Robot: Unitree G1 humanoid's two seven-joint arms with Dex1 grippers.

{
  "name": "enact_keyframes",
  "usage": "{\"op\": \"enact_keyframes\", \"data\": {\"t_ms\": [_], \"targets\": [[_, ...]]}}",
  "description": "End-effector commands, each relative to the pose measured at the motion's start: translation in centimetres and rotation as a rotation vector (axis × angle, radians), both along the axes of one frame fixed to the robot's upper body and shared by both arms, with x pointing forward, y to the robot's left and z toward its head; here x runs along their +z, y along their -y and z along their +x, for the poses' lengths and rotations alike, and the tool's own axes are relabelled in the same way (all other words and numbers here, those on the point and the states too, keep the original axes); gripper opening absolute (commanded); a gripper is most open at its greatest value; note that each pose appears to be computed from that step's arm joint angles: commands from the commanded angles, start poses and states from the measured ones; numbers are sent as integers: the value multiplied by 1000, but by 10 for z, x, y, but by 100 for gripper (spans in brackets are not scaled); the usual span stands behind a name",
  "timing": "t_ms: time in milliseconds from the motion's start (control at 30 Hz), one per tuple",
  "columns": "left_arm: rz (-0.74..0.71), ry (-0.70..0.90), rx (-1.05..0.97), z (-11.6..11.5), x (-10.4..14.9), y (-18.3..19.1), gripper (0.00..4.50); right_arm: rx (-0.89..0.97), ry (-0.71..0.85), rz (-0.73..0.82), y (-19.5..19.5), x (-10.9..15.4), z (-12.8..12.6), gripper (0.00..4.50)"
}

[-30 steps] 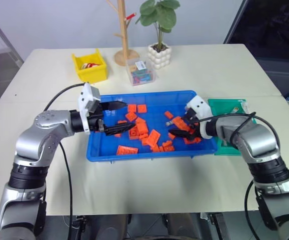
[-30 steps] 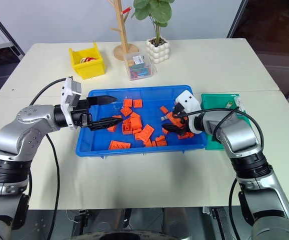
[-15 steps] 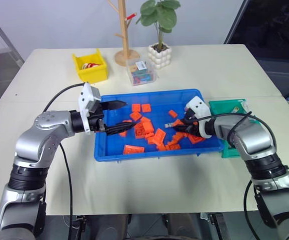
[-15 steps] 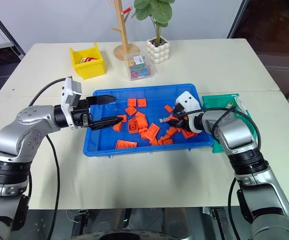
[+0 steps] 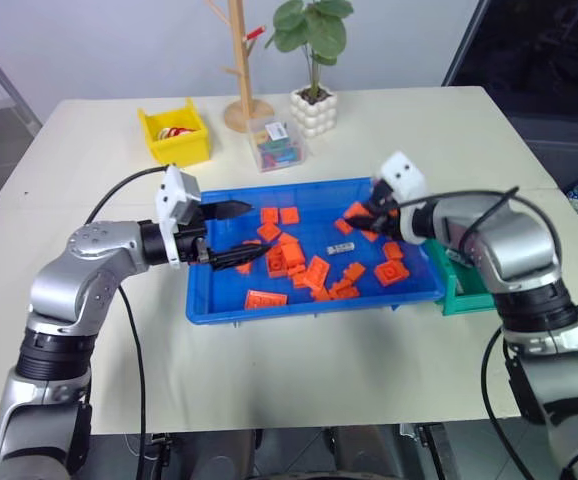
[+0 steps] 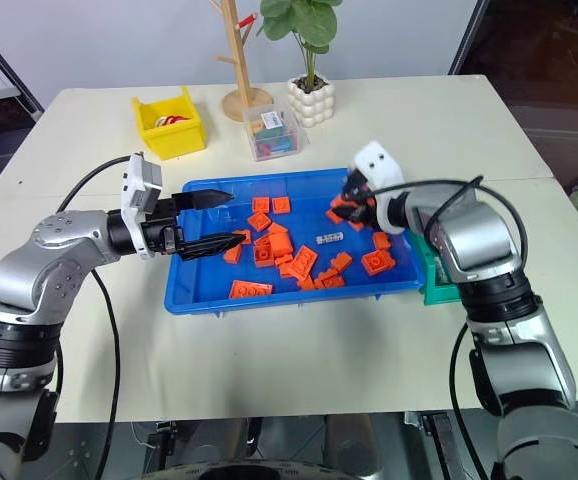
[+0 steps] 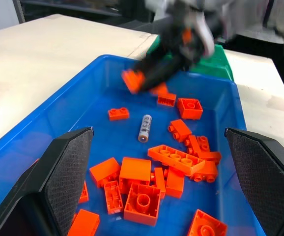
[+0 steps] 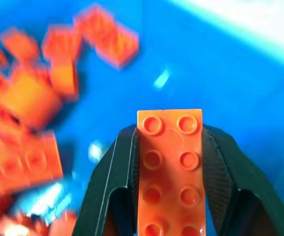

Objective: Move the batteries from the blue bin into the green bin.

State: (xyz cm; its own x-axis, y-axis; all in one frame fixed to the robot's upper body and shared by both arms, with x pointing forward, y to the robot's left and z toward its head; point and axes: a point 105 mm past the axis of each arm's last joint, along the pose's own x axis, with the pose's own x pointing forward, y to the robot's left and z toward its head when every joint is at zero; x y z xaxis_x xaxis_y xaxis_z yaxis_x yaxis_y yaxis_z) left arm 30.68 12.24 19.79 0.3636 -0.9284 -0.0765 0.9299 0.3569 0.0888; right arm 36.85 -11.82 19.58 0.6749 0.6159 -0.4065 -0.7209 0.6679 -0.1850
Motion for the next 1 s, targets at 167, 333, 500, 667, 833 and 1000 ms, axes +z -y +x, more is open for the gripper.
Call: {"op": "enact_keyframes", "data": {"t_ms": [167, 333, 500, 667, 833, 1000], "targets": [[6, 59, 1, 1, 15, -10, 450, 141, 1, 78, -56, 1, -12, 115], [11, 60, 6, 0, 15, -12, 450, 223, -31, 103, -85, -9, -21, 115], [9, 55, 12, -2, 12, -12, 450, 275, -56, 116, -97, -14, -28, 165], [4, 51, 11, -3, 10, -10, 450, 276, -36, 115, -91, -7, -26, 404], [16, 48, -19, -5, 9, -7, 450, 179, 41, -65, -27, -8, -4, 404], [15, 46, -53, -6, 12, -4, 450, 176, 11, -158, 10, -19, -2, 404]]}}
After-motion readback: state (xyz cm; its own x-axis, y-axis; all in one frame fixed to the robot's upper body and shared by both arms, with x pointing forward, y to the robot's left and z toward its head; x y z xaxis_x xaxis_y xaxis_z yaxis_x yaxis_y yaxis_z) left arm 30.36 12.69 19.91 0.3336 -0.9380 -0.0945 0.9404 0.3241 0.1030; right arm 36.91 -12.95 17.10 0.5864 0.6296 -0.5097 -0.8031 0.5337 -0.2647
